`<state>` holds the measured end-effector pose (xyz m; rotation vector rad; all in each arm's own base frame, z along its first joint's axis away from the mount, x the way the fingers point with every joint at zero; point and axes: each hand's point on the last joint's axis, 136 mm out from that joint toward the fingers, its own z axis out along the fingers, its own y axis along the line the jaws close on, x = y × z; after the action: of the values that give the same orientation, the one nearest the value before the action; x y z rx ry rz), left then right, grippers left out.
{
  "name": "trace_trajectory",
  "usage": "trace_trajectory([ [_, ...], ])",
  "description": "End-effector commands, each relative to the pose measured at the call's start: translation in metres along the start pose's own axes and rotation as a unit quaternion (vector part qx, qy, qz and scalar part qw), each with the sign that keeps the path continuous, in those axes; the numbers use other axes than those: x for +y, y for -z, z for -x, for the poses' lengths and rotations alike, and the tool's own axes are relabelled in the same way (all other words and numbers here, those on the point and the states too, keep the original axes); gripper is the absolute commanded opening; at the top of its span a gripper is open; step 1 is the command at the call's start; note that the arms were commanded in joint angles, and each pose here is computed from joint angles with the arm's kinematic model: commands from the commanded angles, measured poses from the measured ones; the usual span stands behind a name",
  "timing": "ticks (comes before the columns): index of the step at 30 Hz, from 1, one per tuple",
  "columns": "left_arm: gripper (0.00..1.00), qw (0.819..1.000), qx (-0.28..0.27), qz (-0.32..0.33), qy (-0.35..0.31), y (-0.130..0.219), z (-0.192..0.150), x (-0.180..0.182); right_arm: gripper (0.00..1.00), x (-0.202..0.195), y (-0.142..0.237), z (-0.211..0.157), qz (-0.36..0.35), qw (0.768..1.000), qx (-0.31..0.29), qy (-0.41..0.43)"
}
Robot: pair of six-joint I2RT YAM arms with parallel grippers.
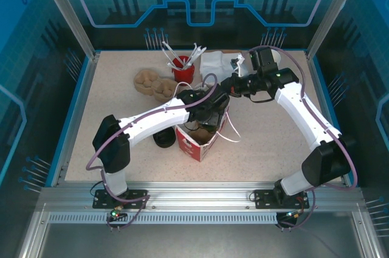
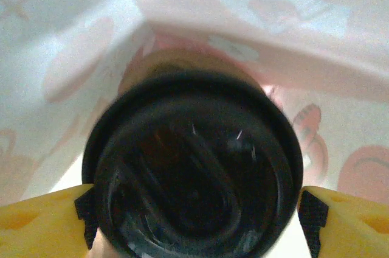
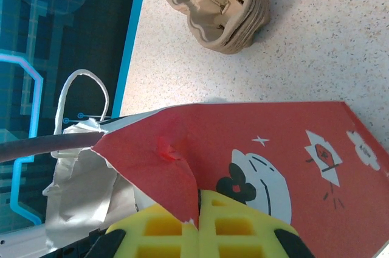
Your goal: Pack the takeout coffee
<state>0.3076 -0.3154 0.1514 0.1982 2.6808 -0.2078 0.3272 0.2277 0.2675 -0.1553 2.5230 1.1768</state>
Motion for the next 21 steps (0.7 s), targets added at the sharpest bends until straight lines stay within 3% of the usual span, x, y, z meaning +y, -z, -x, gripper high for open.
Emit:
trace_trajectory([
  [1, 0.86, 0.999, -0.045, -0.025, 0.009, 0.018, 0.03, -0.011, 0.0, 0.003, -0.006, -0.025, -0.003, 0.998, 0.053, -0.014],
  [13, 0.92, 0.998, -0.06, -0.035, 0.012, 0.043, 0.035, -0.008, 0.0, -0.005, -0.003, -0.019, -0.017, 0.998, 0.049, -0.022],
  [21, 0.93, 0.994, -0.068, -0.081, 0.016, 0.071, 0.035, -0.014, 0.0, -0.011, 0.0, -0.013, -0.022, 0.998, 0.048, -0.034],
])
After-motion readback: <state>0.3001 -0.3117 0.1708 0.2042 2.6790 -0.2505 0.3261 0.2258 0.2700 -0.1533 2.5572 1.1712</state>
